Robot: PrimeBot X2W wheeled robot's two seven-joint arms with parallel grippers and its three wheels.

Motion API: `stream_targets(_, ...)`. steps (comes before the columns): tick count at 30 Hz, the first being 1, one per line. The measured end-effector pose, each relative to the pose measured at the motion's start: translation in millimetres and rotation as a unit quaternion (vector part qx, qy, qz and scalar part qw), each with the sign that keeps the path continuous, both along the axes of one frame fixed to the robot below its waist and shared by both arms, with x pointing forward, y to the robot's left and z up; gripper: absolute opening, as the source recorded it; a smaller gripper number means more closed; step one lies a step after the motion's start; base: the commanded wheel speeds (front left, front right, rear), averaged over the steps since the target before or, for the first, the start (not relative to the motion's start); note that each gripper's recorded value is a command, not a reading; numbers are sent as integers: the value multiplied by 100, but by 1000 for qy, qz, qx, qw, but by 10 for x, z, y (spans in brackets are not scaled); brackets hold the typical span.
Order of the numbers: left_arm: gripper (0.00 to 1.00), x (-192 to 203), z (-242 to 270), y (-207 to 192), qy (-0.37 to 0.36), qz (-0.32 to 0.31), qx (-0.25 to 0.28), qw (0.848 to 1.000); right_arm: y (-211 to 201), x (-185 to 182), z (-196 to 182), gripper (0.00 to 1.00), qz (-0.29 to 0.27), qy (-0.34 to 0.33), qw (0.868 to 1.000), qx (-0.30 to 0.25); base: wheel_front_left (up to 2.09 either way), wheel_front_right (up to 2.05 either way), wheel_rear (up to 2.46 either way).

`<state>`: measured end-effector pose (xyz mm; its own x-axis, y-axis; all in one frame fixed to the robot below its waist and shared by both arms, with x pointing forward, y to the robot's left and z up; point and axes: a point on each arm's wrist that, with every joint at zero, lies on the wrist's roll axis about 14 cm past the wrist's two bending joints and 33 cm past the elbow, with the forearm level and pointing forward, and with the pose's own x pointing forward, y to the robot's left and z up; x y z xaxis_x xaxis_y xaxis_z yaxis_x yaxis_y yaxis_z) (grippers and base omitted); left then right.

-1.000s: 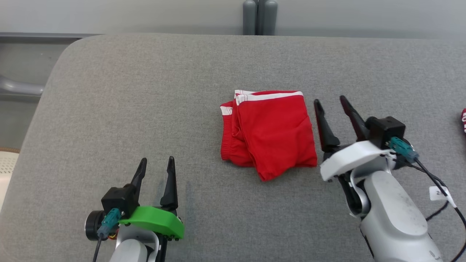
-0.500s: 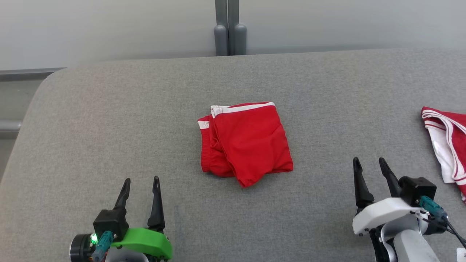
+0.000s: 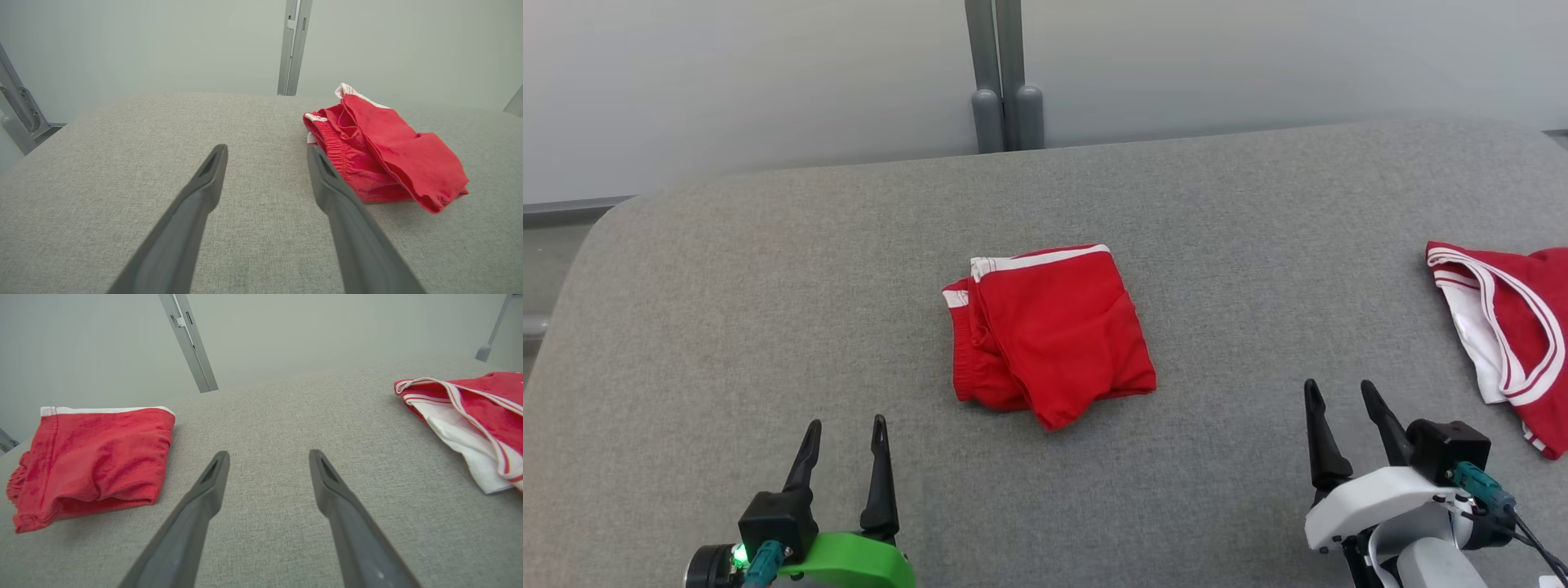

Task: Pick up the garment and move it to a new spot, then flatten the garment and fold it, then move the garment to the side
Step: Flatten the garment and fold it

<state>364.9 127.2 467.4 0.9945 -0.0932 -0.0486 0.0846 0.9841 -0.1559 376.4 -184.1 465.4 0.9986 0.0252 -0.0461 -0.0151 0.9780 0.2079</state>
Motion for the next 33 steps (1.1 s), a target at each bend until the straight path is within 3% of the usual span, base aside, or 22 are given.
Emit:
stream_targets(4, 100, -13, -11, 33, 2, 5, -1, 1000, 232, 100, 47, 100, 38, -7, 999, -13, 0, 0, 0)
stream_targets(9, 100, -20, -27, 72, 4, 10, -2, 1000, 806, 364, 180, 100, 131, -25, 990, -49, 0, 0, 0)
stream_targets(20, 100, -92, -110, 109, 20, 17, -11, 1000, 1879, 964, 520, 100, 314, -64, 937, -140, 0, 0, 0)
stream_targets(25, 100, -89, -102, 216, 21, 36, -11, 999, 2198, 1111, 480, 100, 358, -47, 919, -158, 0, 0, 0)
stream_targets(33, 100, -107, -146, 346, 31, 62, -18, 997, 2522, 1192, 171, 100, 400, 16, 905, -145, 0, 0, 0)
